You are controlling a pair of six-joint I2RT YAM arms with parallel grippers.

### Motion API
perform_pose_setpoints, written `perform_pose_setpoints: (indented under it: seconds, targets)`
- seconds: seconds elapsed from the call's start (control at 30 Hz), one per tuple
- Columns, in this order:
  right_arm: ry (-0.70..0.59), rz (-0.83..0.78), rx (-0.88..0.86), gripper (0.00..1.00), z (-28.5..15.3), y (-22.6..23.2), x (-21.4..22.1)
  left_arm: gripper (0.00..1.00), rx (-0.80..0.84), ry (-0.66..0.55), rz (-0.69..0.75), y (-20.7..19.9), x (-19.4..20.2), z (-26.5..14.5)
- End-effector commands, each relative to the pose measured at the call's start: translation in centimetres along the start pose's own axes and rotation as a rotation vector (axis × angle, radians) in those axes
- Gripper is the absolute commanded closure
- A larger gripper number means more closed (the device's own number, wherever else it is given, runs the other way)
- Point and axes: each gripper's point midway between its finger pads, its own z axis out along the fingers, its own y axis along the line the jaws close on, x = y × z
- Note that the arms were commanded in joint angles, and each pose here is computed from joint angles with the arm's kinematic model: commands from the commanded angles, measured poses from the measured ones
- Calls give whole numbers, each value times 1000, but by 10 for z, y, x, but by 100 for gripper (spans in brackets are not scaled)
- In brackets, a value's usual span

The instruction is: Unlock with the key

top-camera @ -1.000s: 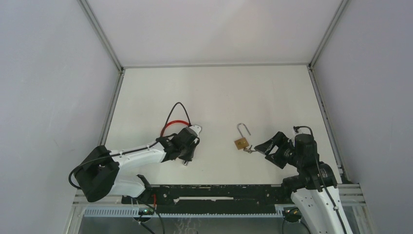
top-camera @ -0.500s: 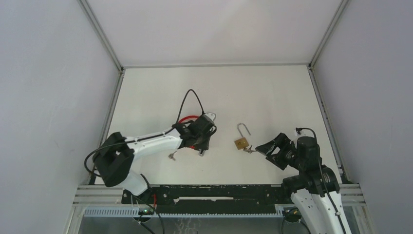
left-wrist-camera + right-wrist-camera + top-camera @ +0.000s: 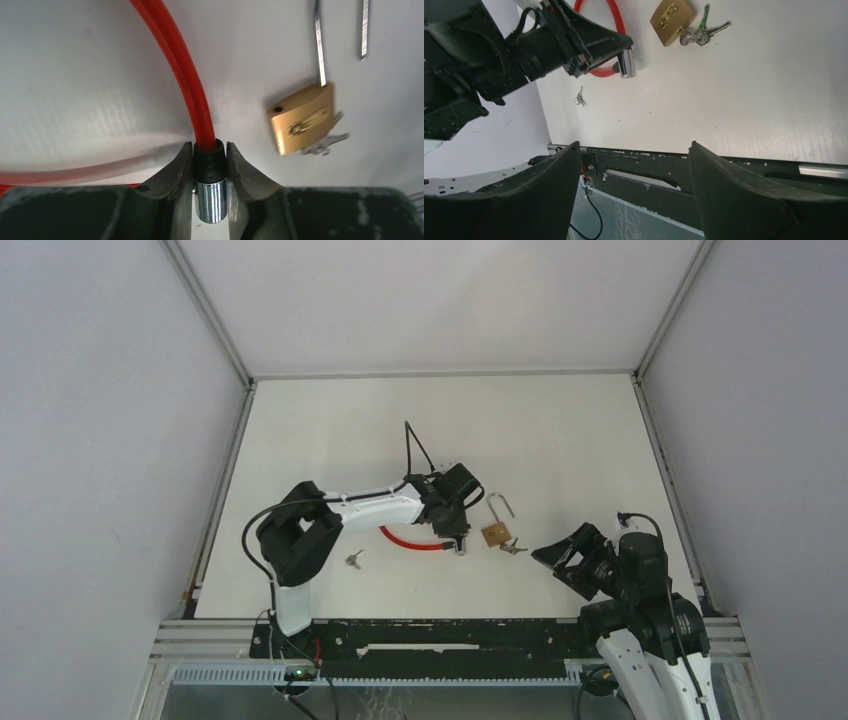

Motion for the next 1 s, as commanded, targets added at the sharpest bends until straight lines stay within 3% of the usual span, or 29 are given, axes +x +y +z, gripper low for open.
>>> perform_pose_setpoints:
  seconds: [0.0,0.2,0.37,0.5,0.63,0.77,0.97]
  targets:
    - [-25,8,-4,16,-11,2,0,86,74,-14,-176,-44,-20,-4]
    - [-23,16,9,16,-14,-4,4,84,102,-26,-223,-62,-31,9]
    - [-20,16,22,16,-15,-7,6,75,139,-33,-334,-72,-40,14]
    - [-15,12,24,16,-14,-7,5,40,171,-35,-355,-77,-51,16]
    - [-16,9,24,16,-13,-4,2,15,157,-102,-298,-69,-70,-1]
    - [-16,1,13,16,-11,1,0,10,166,-158,-237,-58,-84,-26]
    - [-3,-26,8,16,-8,3,-1,8,128,-321,-14,-15,-105,-85]
